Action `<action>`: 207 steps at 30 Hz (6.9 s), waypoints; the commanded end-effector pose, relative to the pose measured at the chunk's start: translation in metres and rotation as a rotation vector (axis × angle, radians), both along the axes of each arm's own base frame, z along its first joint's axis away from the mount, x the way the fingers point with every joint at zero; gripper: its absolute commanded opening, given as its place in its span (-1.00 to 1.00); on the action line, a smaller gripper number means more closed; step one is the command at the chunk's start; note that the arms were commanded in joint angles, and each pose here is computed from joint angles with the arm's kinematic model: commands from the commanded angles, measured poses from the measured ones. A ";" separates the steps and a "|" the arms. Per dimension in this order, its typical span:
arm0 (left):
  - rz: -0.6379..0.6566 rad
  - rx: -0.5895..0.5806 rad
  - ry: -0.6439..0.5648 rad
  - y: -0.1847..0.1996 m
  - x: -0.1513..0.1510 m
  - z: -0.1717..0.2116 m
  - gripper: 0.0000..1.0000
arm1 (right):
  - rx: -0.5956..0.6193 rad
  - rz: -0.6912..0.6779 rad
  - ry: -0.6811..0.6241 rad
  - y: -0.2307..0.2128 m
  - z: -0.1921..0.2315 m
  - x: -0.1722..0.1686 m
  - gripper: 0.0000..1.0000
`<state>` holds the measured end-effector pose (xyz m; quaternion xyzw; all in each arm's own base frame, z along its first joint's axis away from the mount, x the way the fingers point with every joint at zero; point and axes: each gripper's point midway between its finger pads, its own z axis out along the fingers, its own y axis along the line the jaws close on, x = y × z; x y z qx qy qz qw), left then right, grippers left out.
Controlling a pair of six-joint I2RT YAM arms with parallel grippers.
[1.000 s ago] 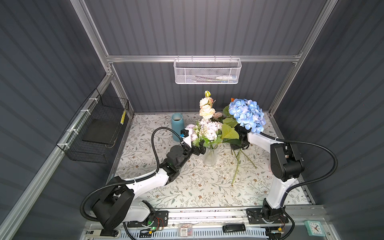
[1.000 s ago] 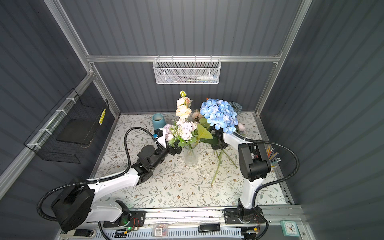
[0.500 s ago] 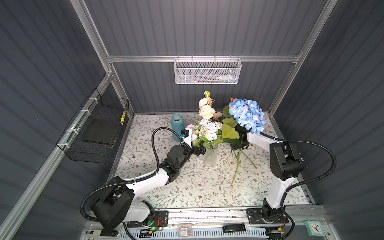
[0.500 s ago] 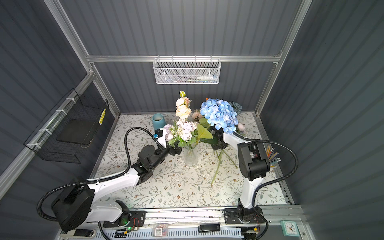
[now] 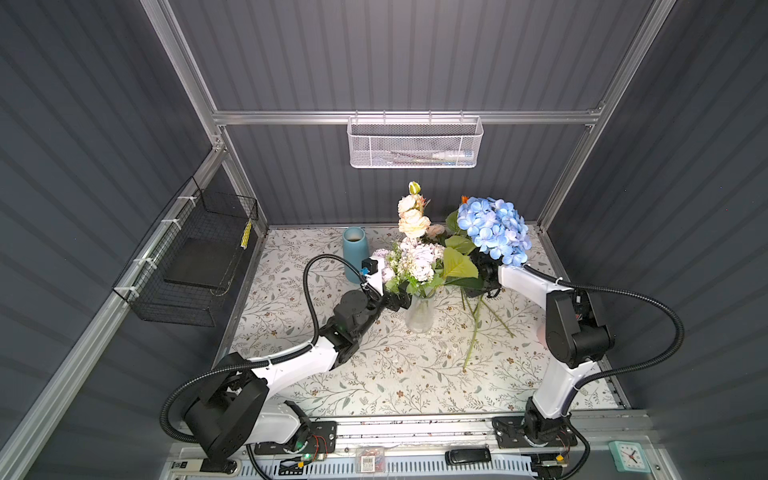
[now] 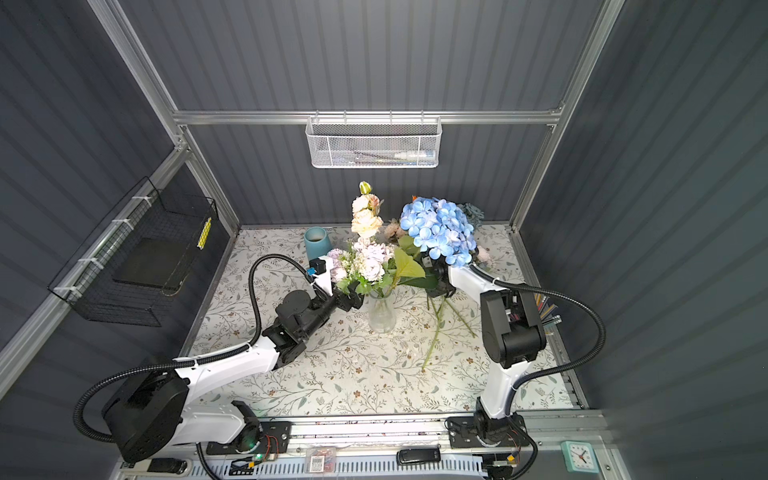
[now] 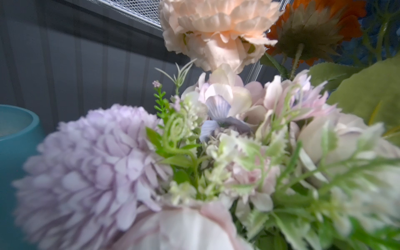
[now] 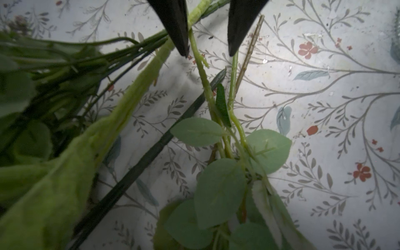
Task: Arrange the flowers into the vase
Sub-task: 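Close the right gripper on the white rose stem, then lift the white roses up out of the pile with the right gripper, then swing the white roses over the glass vase with the right gripper, then lower the white rose stem into the glass vase with the right gripper, then push the white rose stem deeper into the glass vase with the right gripper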
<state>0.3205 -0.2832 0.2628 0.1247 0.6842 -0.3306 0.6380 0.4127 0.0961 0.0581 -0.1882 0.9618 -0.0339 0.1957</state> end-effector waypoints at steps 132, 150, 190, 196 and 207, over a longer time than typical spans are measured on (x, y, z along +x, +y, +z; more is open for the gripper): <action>0.029 -0.018 -0.054 0.006 -0.002 0.020 0.99 | 0.603 0.581 -1.492 0.193 0.359 -0.154 -1.00; 0.031 -0.029 -0.059 0.004 0.001 0.023 0.98 | 0.626 0.460 -1.390 0.184 0.293 -0.144 -1.00; 0.034 -0.031 -0.059 0.006 0.000 0.025 0.98 | 0.563 0.364 -1.370 0.182 0.243 -0.151 0.10; 0.030 -0.032 -0.060 0.005 0.000 0.026 0.98 | 0.592 0.418 -1.344 0.188 0.257 -0.161 0.16; 0.028 -0.029 -0.059 0.004 0.000 0.028 0.98 | 0.570 0.541 -1.385 0.205 0.277 -0.186 0.16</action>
